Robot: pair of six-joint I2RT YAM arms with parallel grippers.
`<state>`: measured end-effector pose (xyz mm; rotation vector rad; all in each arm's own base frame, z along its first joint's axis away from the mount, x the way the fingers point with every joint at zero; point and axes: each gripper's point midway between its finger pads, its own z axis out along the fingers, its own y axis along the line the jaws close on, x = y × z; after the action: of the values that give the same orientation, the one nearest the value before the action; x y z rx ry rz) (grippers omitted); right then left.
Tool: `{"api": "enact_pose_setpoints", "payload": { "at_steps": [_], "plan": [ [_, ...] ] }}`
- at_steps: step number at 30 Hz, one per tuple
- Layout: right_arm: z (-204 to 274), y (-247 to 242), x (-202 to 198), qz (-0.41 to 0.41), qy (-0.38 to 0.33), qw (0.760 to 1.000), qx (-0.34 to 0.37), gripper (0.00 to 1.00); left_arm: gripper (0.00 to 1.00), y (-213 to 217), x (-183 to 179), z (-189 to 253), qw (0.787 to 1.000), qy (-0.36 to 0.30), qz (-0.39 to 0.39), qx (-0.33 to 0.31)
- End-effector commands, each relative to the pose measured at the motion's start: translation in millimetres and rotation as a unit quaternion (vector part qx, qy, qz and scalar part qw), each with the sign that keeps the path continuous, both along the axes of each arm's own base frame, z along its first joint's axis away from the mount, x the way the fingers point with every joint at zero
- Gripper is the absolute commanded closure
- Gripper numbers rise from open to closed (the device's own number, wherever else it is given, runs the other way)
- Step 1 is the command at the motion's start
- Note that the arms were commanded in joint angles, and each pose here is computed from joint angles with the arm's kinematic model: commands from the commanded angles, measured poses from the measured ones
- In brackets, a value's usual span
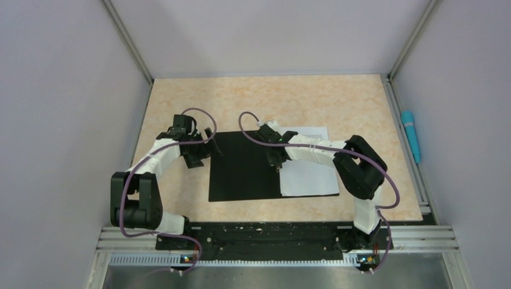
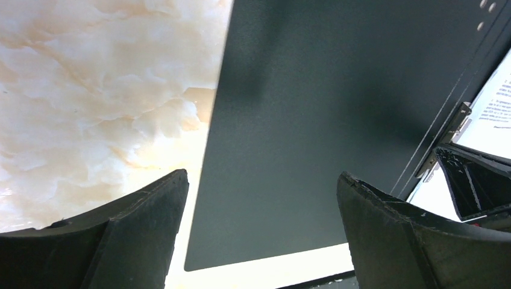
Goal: Put the files into the folder
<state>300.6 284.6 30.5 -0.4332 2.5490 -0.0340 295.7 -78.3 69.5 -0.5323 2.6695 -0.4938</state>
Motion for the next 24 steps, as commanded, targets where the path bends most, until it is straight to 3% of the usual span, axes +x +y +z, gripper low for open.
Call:
{"api": "enact_pose_setpoints", "payload": {
  "at_steps": [1,16,24],
  "plan": [
    [54.6,15.9,13.9,0.012,-0.032,0.997,0.068,1.0,0.02,-10.8,8.5,12.5,0.999,-0.035,-0.013,-0.038],
    [96.3,5.4,15.1,0.018,-0.051,0.994,0.099,1.0,0.01,-10.7,10.0,5.1,0.998,-0.019,-0.003,-0.061],
    [90.0,12.9,13.8,0.024,-0.038,0.993,0.111,1.0,0.01,-50.7,13.9,35.2,0.979,-0.051,-0.058,-0.188]
  ]
}}
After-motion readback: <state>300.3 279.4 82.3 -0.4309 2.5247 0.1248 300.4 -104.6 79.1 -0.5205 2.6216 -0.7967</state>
